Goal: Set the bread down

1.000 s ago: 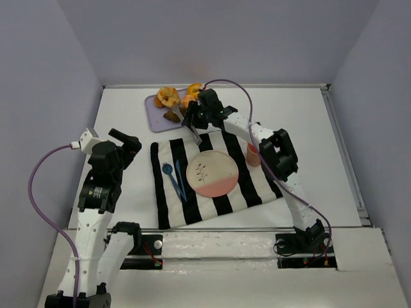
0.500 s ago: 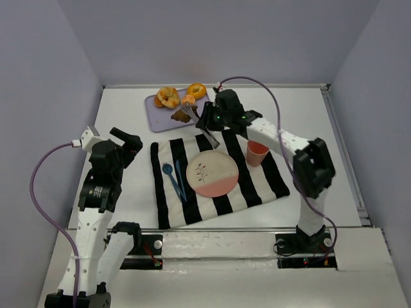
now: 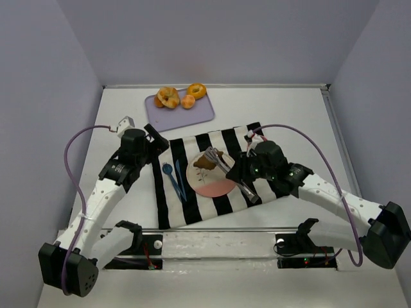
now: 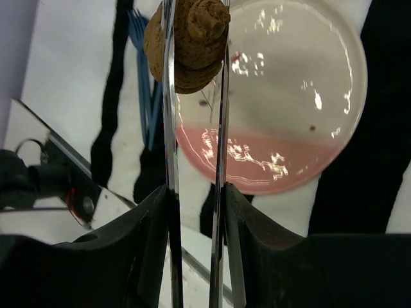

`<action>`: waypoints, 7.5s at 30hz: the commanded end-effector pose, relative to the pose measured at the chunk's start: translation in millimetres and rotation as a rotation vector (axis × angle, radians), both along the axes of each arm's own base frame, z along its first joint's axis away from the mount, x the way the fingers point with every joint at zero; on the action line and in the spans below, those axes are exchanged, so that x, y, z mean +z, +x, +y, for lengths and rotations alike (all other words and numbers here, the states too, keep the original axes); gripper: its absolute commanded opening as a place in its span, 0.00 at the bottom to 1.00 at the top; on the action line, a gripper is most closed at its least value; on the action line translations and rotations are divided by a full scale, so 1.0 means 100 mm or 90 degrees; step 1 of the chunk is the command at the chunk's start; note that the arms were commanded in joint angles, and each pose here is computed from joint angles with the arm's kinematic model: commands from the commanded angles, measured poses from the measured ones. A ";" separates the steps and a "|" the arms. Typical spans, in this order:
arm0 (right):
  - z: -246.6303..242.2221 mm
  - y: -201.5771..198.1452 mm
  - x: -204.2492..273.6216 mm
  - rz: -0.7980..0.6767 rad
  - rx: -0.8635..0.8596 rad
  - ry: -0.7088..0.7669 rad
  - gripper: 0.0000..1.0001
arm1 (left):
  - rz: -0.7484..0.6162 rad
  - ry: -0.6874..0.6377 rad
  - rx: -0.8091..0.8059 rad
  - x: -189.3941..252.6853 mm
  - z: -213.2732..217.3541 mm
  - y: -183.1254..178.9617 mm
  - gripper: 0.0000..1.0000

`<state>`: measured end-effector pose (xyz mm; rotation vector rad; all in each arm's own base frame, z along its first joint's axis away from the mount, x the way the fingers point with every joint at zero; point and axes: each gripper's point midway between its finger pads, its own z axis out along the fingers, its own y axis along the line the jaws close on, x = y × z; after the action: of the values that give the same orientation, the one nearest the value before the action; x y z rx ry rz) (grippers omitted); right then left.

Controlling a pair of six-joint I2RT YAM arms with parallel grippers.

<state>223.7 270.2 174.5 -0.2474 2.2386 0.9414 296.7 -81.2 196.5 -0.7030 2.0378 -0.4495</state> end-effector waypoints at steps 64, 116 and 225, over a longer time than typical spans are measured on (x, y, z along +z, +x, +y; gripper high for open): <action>1.26 3.13 -0.81 -0.086 0.039 -0.192 0.68 | -0.118 0.092 0.080 0.76 0.11 0.36 0.99; 0.42 -0.18 0.84 -0.143 0.198 -0.011 0.07 | -0.142 0.011 0.035 0.76 0.12 -0.01 0.99; -3.22 3.01 -0.21 0.021 -0.409 -0.280 0.50 | -0.160 0.085 0.081 0.73 0.18 0.55 0.99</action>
<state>499.1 -44.5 164.5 0.3173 2.3214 0.0355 338.5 -71.5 242.6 -0.6548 1.8602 -0.3301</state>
